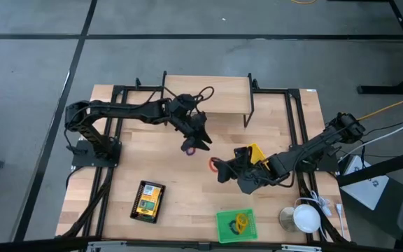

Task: Pick & Place Office Desk Supplies
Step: Put the orange spring keychain into the green basket

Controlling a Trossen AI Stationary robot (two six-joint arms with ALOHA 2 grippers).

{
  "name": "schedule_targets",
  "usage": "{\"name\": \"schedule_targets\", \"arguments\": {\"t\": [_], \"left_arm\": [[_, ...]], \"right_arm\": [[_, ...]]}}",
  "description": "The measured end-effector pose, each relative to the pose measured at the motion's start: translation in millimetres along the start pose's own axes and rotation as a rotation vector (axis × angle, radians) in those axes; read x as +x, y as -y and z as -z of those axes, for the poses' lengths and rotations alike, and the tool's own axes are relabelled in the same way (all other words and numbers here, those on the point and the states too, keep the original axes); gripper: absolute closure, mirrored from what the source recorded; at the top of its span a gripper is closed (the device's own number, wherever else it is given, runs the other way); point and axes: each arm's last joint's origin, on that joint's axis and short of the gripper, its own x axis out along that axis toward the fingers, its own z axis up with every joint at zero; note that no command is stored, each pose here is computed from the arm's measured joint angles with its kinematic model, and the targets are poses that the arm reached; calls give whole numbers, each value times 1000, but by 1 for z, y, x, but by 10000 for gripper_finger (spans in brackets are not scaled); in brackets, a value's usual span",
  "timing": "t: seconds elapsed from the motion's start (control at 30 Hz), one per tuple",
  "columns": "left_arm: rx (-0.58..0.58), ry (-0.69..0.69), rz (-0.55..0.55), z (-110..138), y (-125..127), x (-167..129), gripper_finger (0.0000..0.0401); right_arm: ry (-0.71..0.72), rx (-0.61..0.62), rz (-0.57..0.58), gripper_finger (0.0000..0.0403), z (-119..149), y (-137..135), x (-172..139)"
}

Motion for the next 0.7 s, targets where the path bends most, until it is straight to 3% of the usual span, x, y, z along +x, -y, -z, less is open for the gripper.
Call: {"name": "schedule_targets", "arguments": {"t": [0.17, 0.37, 0.7], "left_arm": [[-120, -17, -81, 2, -21, -16, 198], [-100, -19, -139, 2, -36, -30, 222], [-73, 145, -177, -21, -20, -68, 230]], "right_arm": [[-140, -27, -14, 388, 9, 0, -5], [-230, -54, -44, 388, 26, -1, -21], [-344, 7, 18, 388, 90, 22, -39]]}}
